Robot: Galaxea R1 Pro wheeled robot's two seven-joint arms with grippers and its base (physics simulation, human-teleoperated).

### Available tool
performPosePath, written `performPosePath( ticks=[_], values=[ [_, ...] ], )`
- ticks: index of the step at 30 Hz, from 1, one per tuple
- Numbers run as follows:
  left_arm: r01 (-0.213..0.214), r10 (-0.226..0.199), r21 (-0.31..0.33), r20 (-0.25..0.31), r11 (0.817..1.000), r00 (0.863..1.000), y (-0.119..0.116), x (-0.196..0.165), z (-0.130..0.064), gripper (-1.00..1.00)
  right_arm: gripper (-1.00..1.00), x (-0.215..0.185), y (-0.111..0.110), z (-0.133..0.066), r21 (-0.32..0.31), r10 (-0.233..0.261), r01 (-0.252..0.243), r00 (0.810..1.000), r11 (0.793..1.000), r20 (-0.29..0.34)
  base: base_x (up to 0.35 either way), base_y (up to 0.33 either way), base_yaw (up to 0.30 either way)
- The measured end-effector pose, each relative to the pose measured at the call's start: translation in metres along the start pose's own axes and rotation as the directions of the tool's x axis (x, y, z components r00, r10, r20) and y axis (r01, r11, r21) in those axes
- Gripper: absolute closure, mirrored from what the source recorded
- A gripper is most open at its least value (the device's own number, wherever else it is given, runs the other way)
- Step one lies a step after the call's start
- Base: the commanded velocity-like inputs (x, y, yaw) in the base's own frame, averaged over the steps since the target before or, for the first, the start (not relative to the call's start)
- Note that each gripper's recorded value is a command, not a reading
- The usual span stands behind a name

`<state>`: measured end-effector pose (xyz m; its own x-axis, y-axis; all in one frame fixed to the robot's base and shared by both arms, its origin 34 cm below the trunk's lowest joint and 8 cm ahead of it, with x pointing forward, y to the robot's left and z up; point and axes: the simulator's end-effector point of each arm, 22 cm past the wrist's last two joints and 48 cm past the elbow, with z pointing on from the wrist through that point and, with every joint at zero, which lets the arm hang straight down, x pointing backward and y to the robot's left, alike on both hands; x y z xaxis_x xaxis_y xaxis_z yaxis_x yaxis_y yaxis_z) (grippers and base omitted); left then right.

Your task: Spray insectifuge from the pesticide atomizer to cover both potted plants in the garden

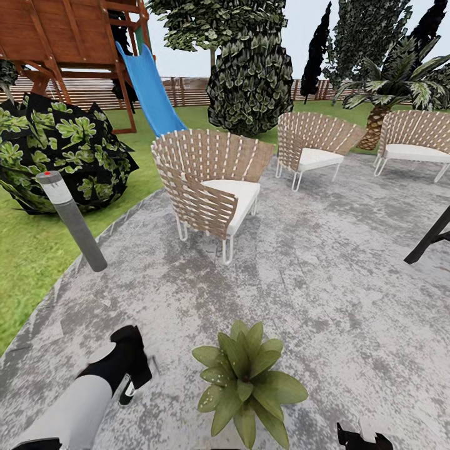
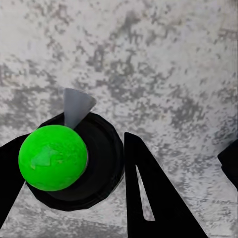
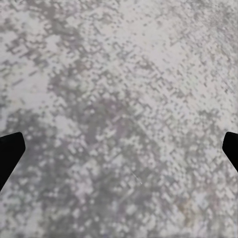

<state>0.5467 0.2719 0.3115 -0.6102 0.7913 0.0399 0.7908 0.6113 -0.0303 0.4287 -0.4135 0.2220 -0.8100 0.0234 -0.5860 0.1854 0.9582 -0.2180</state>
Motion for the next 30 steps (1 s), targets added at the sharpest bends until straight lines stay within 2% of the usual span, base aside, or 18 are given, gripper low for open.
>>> performPosePath(
  ticks=[10,14,17,19,22,26,30],
  values=[
    [0.009,-0.008,-0.109,0.013,0.994,1.0,0.026,-0.007,-0.005,1.0,-1.0,0.0,0.0,0.0,0.0,-0.001,0.001,1.0,1.0,0.0,0.0,0.0,0.0],
    [0.01,-0.01,-0.099,0.004,0.995,1.0,0.019,-0.003,0.001,1.0,-1.0,0.0,0.001,0.0,-0.001,-0.001,0.001,1.0,1.0,0.0,0.0,0.0,0.0],
    [0.016,-0.016,-0.118,0.001,0.993,1.0,0.024,0.001,0.002,1.0,-1.0,0.0,0.0,0.0,0.0,-0.001,0.001,1.0,1.0,0.0,0.0,0.0,0.0],
    [0.049,-0.045,-0.117,0.029,0.992,0.999,0.027,-0.001,0.001,1.0,-1.0,0.0,0.001,0.0,-0.001,0.0,0.0,1.0,1.0,0.0,0.0,0.0,0.0],
    [0.066,-0.061,-0.106,0.051,0.992,0.997,0.024,-0.007,0.001,1.0,-1.0,0.0,0.001,0.0,-0.001,0.0,0.0,1.0,1.0,0.0,0.0,0.0,0.0],
    [0.067,-0.06,-0.073,0.091,0.995,0.994,0.007,-0.03,0.001,1.0,-1.0,0.0,0.001,0.0,-0.001,0.0,0.0,1.0,1.0,0.0,0.0,0.0,0.0],
    [0.06,-0.053,-0.063,0.101,0.996,0.993,0.0,-0.038,0.001,1.0,-1.0,0.0,0.001,0.0,-0.001,0.0,0.0,1.0,1.0,0.0,0.0,0.0,0.0]
  ],
)
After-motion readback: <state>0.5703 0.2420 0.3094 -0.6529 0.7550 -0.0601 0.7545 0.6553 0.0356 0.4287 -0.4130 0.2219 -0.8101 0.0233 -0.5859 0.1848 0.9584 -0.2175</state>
